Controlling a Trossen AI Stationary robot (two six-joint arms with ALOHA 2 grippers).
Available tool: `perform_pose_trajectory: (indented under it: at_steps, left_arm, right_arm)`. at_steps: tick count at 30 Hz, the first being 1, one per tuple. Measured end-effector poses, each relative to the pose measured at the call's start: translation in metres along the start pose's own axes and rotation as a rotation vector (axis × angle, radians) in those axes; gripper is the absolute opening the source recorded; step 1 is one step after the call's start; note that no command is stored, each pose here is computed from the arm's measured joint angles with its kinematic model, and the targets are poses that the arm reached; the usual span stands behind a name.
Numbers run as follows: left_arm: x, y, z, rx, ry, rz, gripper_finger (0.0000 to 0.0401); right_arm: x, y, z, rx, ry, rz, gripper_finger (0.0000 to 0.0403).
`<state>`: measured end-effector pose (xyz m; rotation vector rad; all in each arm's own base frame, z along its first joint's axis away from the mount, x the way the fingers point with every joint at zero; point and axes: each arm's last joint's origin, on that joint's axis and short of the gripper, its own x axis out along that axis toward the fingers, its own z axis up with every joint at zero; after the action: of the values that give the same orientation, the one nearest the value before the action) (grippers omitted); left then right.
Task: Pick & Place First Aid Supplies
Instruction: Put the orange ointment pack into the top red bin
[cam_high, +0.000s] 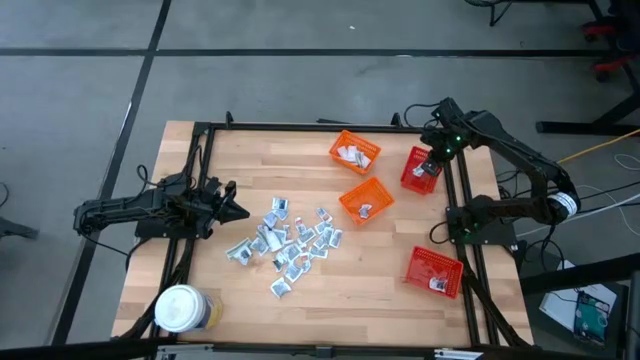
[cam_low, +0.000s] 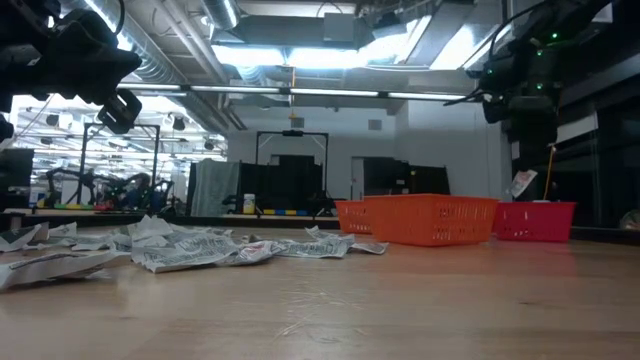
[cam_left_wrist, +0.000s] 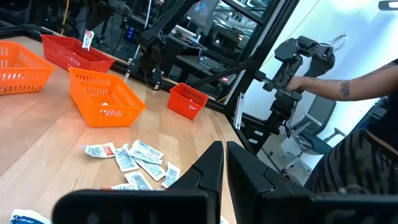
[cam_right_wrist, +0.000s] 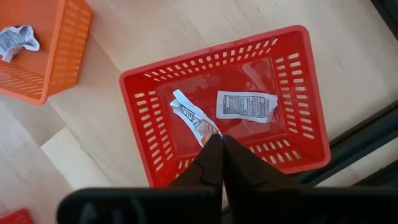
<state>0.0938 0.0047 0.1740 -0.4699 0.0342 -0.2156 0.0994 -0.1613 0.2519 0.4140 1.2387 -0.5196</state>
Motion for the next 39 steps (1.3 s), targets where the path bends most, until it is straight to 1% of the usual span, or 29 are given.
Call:
perform_pose_trajectory:
  at_steps: [9,12,15,22,26,30,35,39]
  left_arm:
    - [0.000,0.000,0.000,0.000,0.000,0.001,0.0016]
    - [0.000,0.000,0.000,0.000,0.000,0.001,0.0015]
    - [0.000,0.000,0.000,0.000,0.000,0.000,0.0015]
    - [0.000,0.000,0.000,0.000,0.000,0.001,0.0015]
    - [0.000,0.000,0.000,0.000,0.000,0.000,0.0015]
    - [0.000,0.000,0.000,0.000,0.000,0.000,0.0015]
    - [0.000,0.000,0.000,0.000,0.000,0.001,0.0015]
    - [0.000,0.000,0.000,0.000,0.000,0.000,0.0015]
  right_arm:
    - [0.000,0.000,0.001,-0.002,-0.006,-0.001,0.0015]
    - [0.000,0.000,0.001,0.001,-0.007,-0.001,0.0025]
    - [0.000,0.000,0.001,0.008,-0.012,-0.002,0.0052]
    - [0.000,0.000,0.001,0.029,-0.013,-0.001,0.0139]
    - [0.000,0.000,0.002,0.100,-0.019,-0.001,0.0166]
    - [0.000,0.002,0.004,0.153,-0.031,0.001,0.0173]
    - [0.002,0.015,0.011,0.128,-0.051,0.041,0.0168]
    - [0.003,0.030,0.018,0.101,-0.077,0.063,0.0166]
